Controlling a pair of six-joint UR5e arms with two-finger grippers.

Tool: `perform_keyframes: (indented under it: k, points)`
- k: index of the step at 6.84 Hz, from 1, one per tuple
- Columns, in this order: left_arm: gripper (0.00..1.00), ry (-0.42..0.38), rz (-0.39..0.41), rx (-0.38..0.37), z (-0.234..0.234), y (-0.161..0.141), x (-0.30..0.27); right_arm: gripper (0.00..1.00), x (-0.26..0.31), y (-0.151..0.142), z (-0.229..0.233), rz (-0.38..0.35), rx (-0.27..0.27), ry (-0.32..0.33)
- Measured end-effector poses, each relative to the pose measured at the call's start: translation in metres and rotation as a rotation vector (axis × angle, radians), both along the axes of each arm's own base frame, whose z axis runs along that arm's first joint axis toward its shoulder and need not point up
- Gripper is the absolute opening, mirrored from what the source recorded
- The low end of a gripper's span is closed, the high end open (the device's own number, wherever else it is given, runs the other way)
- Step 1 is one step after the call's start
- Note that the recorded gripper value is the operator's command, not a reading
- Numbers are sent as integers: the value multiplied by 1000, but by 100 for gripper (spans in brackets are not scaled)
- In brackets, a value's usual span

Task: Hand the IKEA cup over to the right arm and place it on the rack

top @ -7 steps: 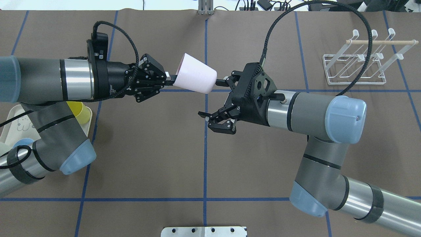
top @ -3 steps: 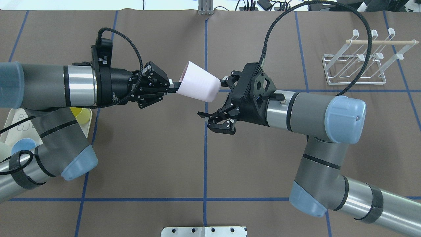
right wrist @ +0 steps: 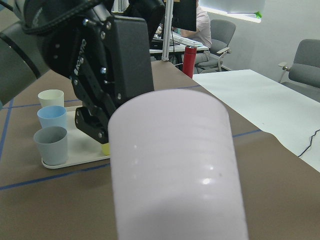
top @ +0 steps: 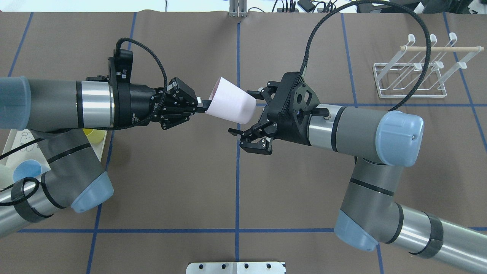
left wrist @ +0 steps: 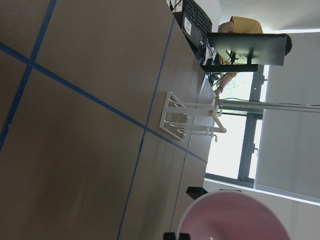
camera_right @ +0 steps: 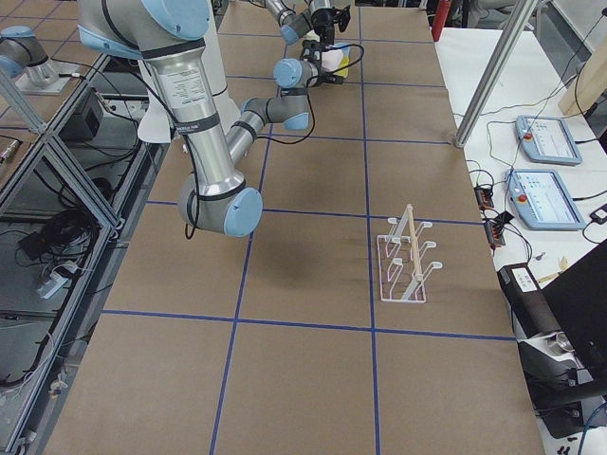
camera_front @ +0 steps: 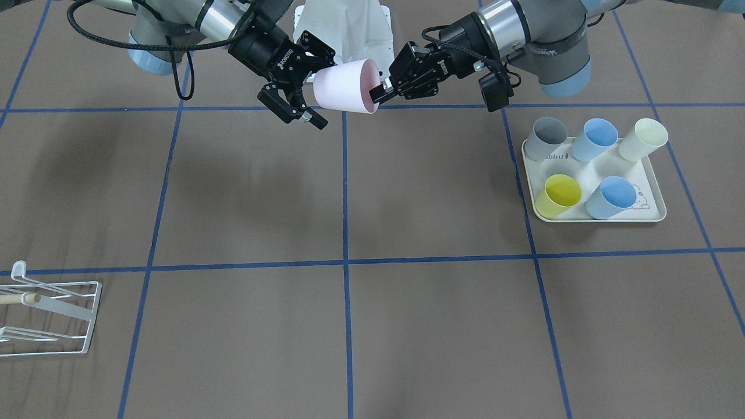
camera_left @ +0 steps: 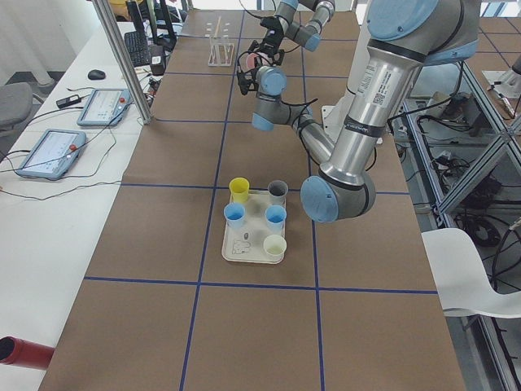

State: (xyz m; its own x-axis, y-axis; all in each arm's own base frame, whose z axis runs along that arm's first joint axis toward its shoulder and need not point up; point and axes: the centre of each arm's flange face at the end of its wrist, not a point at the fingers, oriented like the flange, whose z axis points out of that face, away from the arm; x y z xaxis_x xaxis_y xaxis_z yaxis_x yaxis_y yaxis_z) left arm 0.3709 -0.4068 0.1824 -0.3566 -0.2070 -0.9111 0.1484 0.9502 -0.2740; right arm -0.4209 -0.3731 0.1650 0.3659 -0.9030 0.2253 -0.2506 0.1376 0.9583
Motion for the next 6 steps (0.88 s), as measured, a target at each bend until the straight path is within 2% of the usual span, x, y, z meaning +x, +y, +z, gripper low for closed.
perform_keyframes:
  k: [4,5,6]
  points:
    - [0,-12,6,-8,6,0,6,98,1,1,-2,5,12,0]
    - [0,-18,4,-4,8,-1,8,96,1,1,-2,4,12,0]
    - [0,-23,0,6,9,-1,9,83,0,1,-2,4,12,1]
